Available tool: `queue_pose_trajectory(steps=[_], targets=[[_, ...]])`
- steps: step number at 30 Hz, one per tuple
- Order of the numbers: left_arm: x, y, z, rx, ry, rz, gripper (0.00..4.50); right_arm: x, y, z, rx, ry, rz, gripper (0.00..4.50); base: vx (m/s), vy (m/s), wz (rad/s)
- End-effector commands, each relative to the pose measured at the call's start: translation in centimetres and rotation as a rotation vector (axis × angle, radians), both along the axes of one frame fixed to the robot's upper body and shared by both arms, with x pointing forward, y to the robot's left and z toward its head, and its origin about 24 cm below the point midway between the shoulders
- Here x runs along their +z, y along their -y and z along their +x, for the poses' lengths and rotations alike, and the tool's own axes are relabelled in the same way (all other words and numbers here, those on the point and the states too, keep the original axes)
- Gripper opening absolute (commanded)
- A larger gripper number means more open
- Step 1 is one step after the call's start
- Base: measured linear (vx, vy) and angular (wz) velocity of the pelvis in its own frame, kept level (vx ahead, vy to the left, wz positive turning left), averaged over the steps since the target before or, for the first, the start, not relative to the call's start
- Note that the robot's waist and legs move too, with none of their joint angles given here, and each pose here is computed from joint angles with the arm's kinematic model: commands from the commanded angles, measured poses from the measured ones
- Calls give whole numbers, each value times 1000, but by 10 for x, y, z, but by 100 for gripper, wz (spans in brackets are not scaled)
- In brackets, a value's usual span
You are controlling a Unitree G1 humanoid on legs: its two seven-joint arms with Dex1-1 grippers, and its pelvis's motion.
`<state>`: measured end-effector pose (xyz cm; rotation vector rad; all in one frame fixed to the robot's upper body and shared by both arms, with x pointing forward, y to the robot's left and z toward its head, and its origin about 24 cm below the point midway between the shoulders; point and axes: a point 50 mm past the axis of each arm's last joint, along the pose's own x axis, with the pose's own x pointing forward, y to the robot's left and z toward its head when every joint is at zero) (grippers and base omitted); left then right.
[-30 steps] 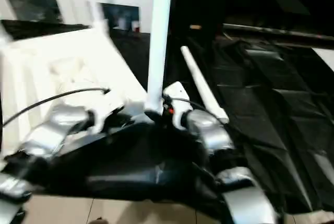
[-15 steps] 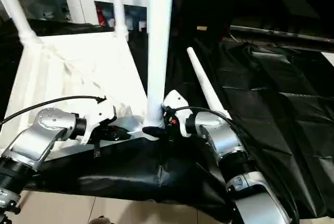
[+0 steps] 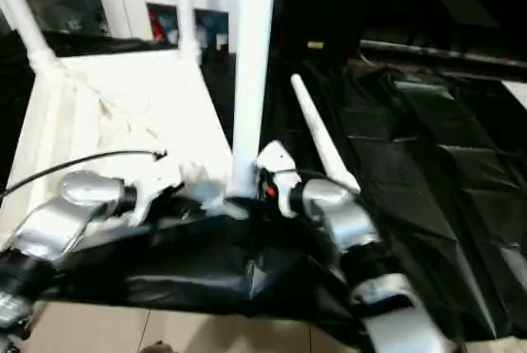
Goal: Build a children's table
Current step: Rotate leg to tighten
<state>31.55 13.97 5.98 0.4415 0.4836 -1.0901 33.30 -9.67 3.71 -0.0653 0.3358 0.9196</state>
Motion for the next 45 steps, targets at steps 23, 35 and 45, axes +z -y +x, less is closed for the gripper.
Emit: queue_pose_trajectory(steps=[23,35,45], targets=[[-7,46,14,114,30,-27,0,1,-36,11,-164,-7,53,394,0,0,0],[-3,4,-9,-124,-43,-9,0,17,6,-1,156,56,-5,394,0,0,0],[3,-7,-25,-231,-95,-54,0,16,10,-13,310,36,-43,394,0,0,0]])
